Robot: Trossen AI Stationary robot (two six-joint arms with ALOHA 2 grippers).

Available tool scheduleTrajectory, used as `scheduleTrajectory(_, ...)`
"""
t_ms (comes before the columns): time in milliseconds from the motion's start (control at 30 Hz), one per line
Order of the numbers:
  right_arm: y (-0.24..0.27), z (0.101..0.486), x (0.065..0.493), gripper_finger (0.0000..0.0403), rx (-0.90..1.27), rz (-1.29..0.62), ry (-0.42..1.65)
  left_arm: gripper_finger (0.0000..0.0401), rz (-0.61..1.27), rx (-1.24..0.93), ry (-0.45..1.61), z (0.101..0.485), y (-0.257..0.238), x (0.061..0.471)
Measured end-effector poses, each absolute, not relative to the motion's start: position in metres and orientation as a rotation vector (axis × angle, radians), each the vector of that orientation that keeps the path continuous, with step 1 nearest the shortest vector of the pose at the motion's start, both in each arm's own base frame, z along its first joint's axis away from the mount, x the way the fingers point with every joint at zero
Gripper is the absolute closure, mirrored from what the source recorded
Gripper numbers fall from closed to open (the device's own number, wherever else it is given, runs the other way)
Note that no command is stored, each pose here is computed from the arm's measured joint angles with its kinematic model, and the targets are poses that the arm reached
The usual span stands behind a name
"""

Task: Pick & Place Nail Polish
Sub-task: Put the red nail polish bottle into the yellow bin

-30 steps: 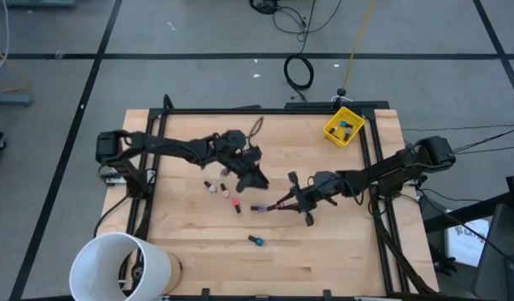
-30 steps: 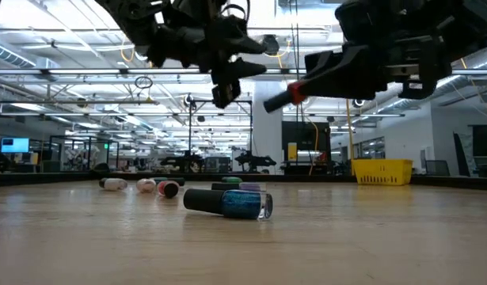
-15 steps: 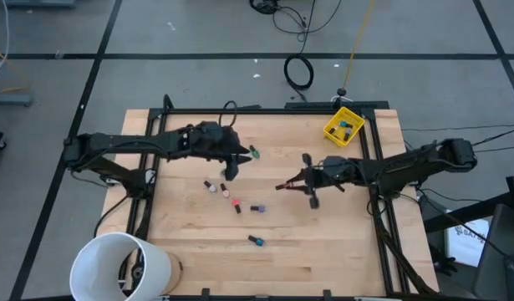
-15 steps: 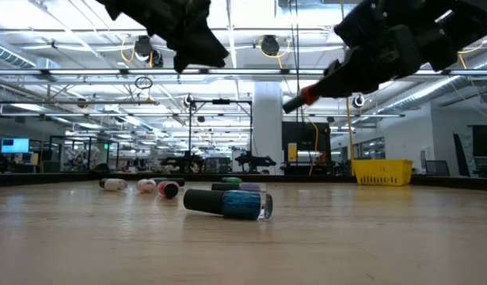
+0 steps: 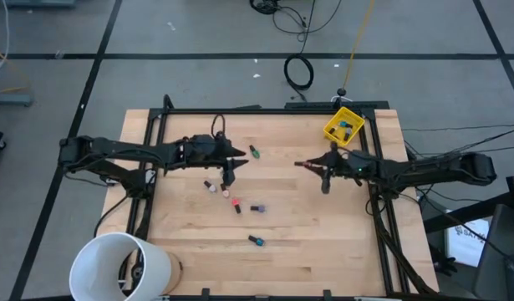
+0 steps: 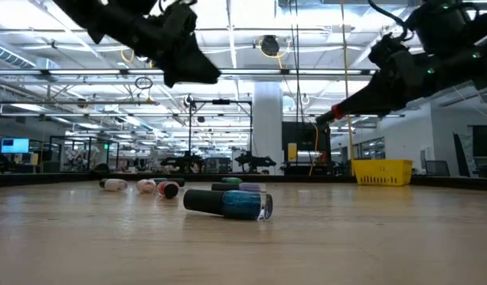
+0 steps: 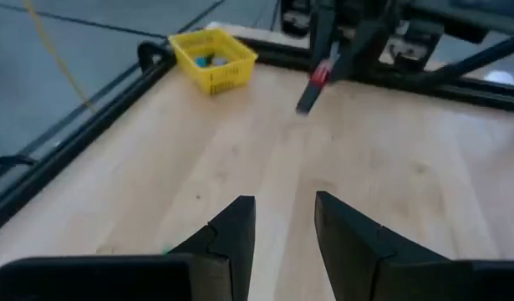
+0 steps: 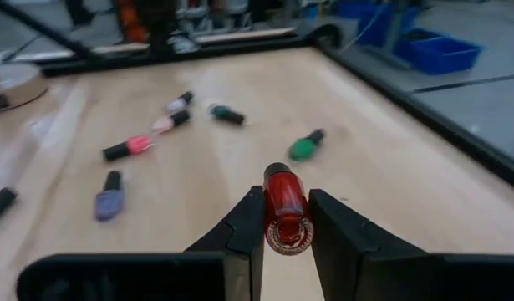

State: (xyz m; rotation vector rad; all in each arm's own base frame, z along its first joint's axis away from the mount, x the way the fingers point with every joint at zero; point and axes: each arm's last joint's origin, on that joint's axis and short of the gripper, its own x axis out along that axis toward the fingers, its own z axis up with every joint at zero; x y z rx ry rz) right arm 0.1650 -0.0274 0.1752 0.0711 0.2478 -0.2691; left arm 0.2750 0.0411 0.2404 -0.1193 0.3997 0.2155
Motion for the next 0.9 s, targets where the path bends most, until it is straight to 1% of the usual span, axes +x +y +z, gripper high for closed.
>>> scheduleTrajectory(100, -0.031, 0.172, 0.154, 0.034, 0.078, -0.347, 0.216, 0.0277, 0.224, -0.125, 0.414, 0.229, 0.043, 0.272)
scheduleTrajectory(200, -0.036, 0.17, 0.146, 0.034, 0.08, -0.435, 0.185, 0.0277, 0.235, -0.149, 0.386, 0.233, 0.045, 0.272)
scheduleTrajectory(467, -0.052, 0.17, 0.133, 0.034, 0.024, -0.706, 0.156, 0.0277, 0.245, -0.187, 0.398, 0.23, 0.045, 0.272)
scheduleTrajectory(667, -0.059, 0.172, 0.128, 0.034, 0.044, -0.768, 0.134, 0.0277, 0.249, -0.204, 0.405, 0.228, 0.045, 0.273)
scheduleTrajectory(900, -0.068, 0.166, 0.118, 0.034, 0.065, -0.86, 0.209, 0.0277, 0.245, -0.204, 0.404, 0.228, 0.044, 0.273)
